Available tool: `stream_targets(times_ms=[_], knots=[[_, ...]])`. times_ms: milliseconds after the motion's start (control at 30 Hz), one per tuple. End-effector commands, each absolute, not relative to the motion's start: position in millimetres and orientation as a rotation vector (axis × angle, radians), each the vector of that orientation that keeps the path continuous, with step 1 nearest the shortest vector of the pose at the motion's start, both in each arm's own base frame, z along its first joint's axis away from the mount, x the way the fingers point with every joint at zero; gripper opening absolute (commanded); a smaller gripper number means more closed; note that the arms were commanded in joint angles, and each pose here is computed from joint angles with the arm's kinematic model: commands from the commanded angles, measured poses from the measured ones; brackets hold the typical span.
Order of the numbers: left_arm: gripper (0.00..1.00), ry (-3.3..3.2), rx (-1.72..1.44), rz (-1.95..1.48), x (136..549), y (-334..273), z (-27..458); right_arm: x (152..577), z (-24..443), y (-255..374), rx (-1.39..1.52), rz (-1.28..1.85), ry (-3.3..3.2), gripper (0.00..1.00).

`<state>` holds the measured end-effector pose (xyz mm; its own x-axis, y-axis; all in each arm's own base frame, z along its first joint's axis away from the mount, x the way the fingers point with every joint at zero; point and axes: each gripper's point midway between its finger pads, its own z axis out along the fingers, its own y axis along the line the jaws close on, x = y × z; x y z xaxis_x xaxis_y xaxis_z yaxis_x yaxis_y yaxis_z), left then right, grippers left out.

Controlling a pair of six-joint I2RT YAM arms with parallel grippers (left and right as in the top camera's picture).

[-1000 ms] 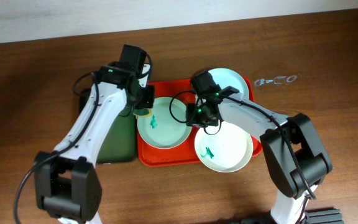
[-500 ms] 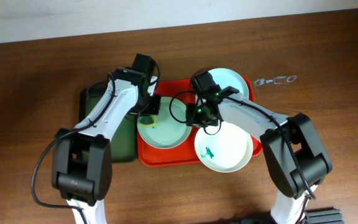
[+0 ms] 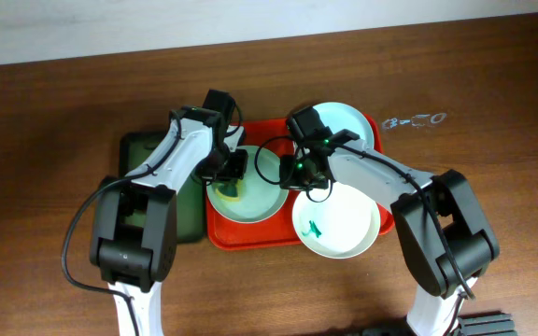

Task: Clean dirty plates on tray and stack at the side
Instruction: 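Scrub the left plate with the sponge while the right gripper holds it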

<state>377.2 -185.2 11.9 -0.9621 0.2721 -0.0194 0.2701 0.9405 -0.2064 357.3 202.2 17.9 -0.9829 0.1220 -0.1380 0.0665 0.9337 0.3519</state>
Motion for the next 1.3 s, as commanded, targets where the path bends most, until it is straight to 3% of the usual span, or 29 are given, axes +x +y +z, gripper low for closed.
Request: stream_targets(times_ms=[0,167,333,400,433,533,567,600,700,833,1267], knots=[[0.0,-2.964,-0.484,0.66,365.3,-223.7,17.6,356.4,25.7,209.1,0.127,0.562,2.917,0.04],[0.0,-3.148,-0.467,0.541,405.7,-204.9,63.8,354.9,25.1,208.3,0.129,0.558,2.924,0.04],[0.0,-3.21,-0.463,0.288,411.1,-180.3,59.7,355.0,25.2,208.4,0.129,0.558,2.924,0.05],[0.0,-3.21,-0.461,0.274,409.9,-178.6,53.6,356.4,25.1,207.5,0.129,0.548,2.918,0.41],[0.0,-3.214,-0.46,0.253,410.3,-176.3,51.4,358.2,24.9,206.2,0.131,0.535,2.912,0.44],[0.0,-3.203,-0.458,0.246,406.8,-174.8,46.3,362.7,22.5,197.5,0.145,0.456,2.897,0.43],[0.0,-3.197,-0.456,0.244,405.1,-174.3,44.7,363.1,22.4,196.7,0.146,0.449,2.896,0.39],[0.0,-3.192,-0.455,0.242,403.5,-173.7,43.1,363.0,22.3,196.6,0.147,0.449,2.896,0.29],[0.0,-3.192,-0.455,0.241,403.5,-173.6,43.0,363.0,22.3,196.8,0.147,0.45,2.896,0.26],[0.0,-3.192,-0.455,0.242,403.5,-173.7,43.1,362.4,21.9,197.0,0.146,0.451,2.897,0.06],[0.0,-3.172,-0.437,0.223,395.9,-169.8,28.7,358.9,16.6,205.8,0.128,0.54,2.888,0.04]])
